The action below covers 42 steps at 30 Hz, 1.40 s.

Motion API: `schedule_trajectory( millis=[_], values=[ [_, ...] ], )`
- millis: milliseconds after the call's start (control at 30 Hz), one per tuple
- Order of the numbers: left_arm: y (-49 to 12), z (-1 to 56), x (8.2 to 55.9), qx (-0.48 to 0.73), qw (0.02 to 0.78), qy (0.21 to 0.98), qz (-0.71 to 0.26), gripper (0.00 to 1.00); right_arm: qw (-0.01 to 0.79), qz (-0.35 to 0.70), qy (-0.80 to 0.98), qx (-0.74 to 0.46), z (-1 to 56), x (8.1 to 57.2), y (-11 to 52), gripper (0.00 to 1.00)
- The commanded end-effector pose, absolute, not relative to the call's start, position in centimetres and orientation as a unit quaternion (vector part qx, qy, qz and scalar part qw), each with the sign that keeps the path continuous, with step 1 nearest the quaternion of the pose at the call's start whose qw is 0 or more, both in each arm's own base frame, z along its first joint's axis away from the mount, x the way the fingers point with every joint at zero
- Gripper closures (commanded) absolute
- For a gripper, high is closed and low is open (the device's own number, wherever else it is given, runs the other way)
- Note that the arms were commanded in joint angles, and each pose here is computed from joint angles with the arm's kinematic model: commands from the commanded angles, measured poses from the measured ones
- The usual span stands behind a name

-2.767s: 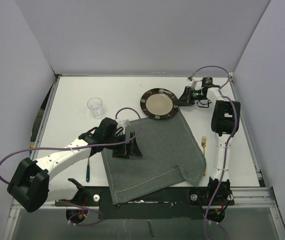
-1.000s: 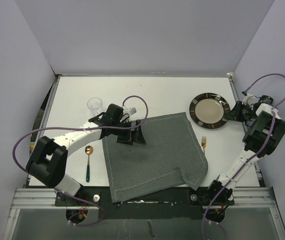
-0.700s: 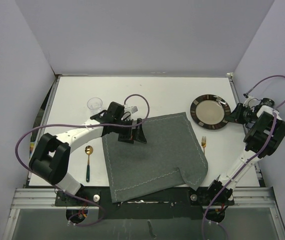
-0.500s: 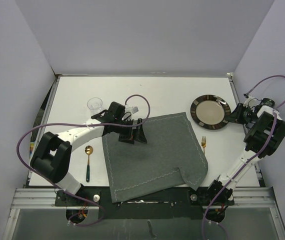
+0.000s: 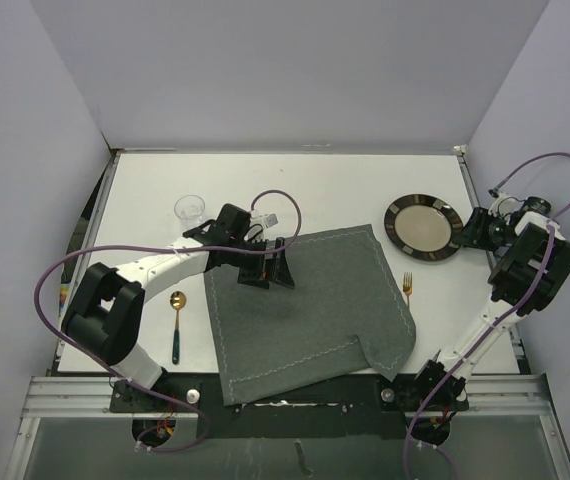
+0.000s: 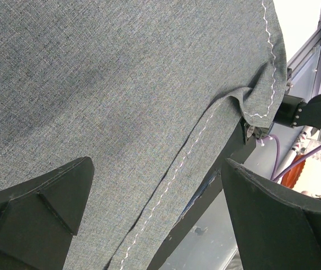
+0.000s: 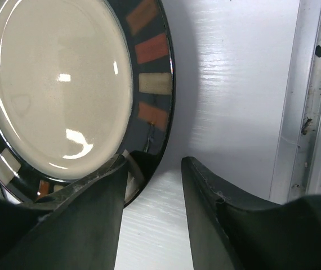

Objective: Set the dinner table for one person
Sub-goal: Move the plate to the center of the board, then flatten out the napkin at the center of the board.

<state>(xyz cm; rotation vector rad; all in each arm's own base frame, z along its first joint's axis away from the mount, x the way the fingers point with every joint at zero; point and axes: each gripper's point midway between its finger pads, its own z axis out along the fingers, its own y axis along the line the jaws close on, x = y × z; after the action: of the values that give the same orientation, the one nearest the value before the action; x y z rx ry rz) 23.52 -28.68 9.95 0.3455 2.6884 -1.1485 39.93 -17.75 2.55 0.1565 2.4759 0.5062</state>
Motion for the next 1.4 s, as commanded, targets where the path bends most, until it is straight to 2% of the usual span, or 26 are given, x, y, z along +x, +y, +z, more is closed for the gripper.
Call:
schedule_trajectory(
  millis=[0, 200, 300, 433, 633, 767, 833, 867, 900, 933, 1100, 1367],
  values=[
    [-29.4, 11.4, 24.7, 0.133, 0.123, 0.896, -0.406, 0.02, 0.310, 0.134, 0.939, 0.066, 2.4, 39.8, -21.9, 0.56],
    [-28.5, 11.3, 24.8, 0.120, 0.127, 0.909, -0.380, 0.02, 0.317, 0.113, 0.940, 0.053, 4.4, 39.3, -22.7, 0.57],
    [-25.7, 9.4, 24.8, 0.057, 0.096, 0.947, -0.303, 0.02, 0.330, 0.082, 0.941, 0.010, 7.8, 38.9, -22.8, 0.57],
    [-24.6, 8.8, 25.9, 0.015, 0.113, 0.951, -0.287, 0.02, 0.339, 0.011, 0.938, -0.072, 12.7, 37.9, -22.5, 0.57],
    [-24.9, 8.8, 27.6, 0.017, 0.127, 0.949, -0.289, 0.02, 0.332, -0.032, 0.930, -0.156, 17.0, 36.6, -20.2, 0.57],
    [-25.1, 7.7, 28.0, 0.012, 0.119, 0.951, -0.285, 0.02, 0.338, 0.010, 0.919, -0.201, 19.5, 37.0, -15.5, 0.58],
    [-25.1, 7.0, 28.2, 0.008, 0.113, 0.953, -0.279, 0.02, 0.316, 0.039, 0.913, -0.255, 19.4, 37.5, -10.3, 0.64],
    [-25.0, 6.5, 28.3, 0.004, 0.109, 0.955, -0.275, 0.02, 0.302, 0.051, 0.911, -0.278, 19.0, 37.7, -7.8, 0.72],
    [-24.9, 6.0, 28.4, -0.003, 0.106, 0.957, -0.271, 0.02, 0.289, 0.055, 0.910, -0.292, 18.4, 37.8, -6.0, 0.89],
    [-24.8, 5.4, 28.5, -0.010, 0.101, 0.958, -0.268, 0.02, 0.280, 0.060, 0.908, -0.307, 17.8, 38.0, -4.1, 0.98],
    [-23.9, 4.4, 29.5, -0.042, 0.107, 0.954, -0.275, 0.02, 0.250, 0.092, 0.899, -0.349, 15.2, 39.0, 2.5, 1.00],
    [-22.8, 4.3, 31.2, -0.044, 0.121, 0.954, -0.271, 0.02, 0.221, 0.123, 0.894, -0.369, 12.2, 40.6, 7.1, 1.00]
  ],
)
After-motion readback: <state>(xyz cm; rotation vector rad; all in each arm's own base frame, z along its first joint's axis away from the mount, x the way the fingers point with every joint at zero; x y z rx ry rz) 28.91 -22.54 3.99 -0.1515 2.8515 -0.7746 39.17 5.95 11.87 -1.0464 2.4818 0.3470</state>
